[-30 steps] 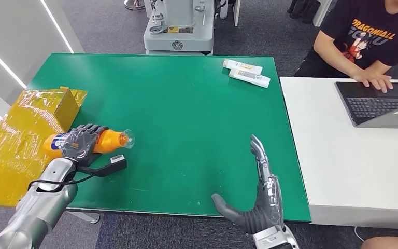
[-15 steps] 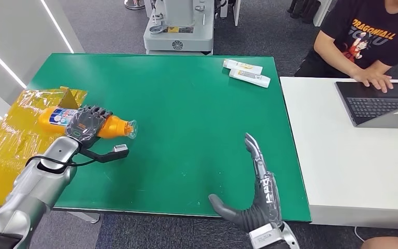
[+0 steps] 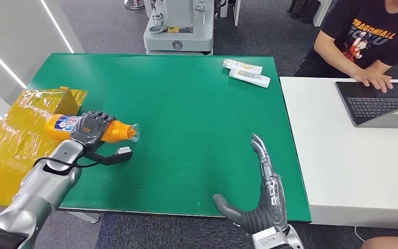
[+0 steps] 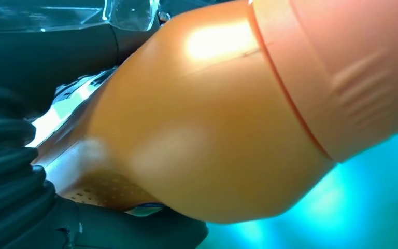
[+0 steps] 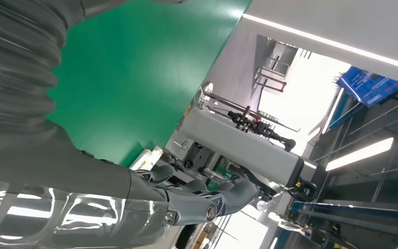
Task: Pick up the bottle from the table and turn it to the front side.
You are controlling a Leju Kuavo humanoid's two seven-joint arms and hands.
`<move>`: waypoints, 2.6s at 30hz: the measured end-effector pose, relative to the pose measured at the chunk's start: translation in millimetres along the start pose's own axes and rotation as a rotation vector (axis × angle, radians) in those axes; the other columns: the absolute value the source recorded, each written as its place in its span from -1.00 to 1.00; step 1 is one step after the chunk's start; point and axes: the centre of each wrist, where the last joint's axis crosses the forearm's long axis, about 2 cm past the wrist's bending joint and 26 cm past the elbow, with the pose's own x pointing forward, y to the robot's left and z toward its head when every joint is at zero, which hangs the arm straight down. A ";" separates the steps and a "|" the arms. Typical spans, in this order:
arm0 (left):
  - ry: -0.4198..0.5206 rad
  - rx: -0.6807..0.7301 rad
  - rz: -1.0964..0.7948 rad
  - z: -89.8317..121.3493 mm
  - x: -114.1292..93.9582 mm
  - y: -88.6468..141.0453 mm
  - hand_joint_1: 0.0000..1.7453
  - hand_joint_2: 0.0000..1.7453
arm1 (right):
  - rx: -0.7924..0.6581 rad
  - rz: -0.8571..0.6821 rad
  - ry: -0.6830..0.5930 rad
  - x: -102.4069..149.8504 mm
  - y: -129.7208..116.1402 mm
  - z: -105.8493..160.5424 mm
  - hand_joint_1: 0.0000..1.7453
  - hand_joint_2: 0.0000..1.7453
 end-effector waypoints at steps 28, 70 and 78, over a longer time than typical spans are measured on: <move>0.045 -0.078 0.075 28.0 17.4 -40.3 -1.00 1.00 | 0.019 0.012 0.021 -2.2 1.1 3.1 -1.00 1.00; 0.122 1.174 1.239 39.4 73.8 76.7 -1.00 1.00 | -0.063 0.002 0.047 -11.3 -1.9 26.4 -1.00 1.00; -0.245 0.917 1.865 38.7 130.7 124.3 -1.00 1.00 | -0.065 0.005 0.050 -11.4 -2.7 27.9 -1.00 1.00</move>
